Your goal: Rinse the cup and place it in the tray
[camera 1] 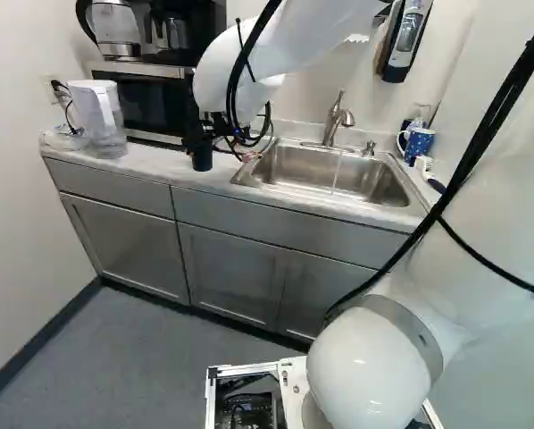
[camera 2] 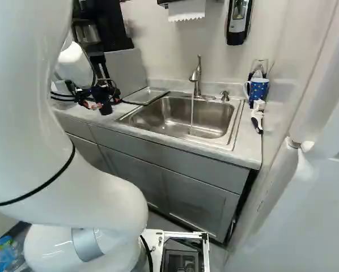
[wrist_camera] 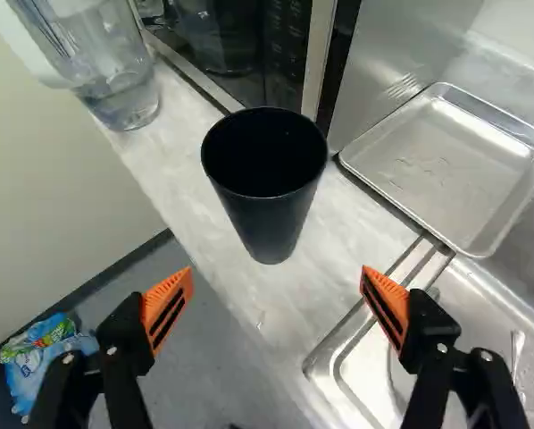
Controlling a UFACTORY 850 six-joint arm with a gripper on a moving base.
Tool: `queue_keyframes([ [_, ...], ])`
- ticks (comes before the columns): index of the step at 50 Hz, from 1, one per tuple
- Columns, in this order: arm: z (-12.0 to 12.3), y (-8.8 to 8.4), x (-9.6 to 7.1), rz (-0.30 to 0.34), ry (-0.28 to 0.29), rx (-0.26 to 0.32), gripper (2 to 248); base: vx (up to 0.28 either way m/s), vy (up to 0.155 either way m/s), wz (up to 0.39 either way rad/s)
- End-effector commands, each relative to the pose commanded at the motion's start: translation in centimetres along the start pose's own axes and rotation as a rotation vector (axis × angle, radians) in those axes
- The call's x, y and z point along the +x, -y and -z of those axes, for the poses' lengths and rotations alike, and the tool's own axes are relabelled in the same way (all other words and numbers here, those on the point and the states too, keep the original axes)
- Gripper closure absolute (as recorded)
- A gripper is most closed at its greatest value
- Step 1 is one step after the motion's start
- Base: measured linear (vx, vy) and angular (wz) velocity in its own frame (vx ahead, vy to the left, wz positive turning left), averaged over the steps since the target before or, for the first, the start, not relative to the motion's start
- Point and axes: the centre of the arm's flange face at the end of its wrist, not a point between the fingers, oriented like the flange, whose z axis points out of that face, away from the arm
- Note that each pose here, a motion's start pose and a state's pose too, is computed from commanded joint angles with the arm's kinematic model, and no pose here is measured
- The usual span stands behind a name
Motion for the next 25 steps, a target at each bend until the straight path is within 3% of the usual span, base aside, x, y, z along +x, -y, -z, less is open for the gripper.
queue_keyframes([
  [25,0.00,0.00,0.22,0.000,-0.024,0.000,3,0.000,0.000,0.000],
])
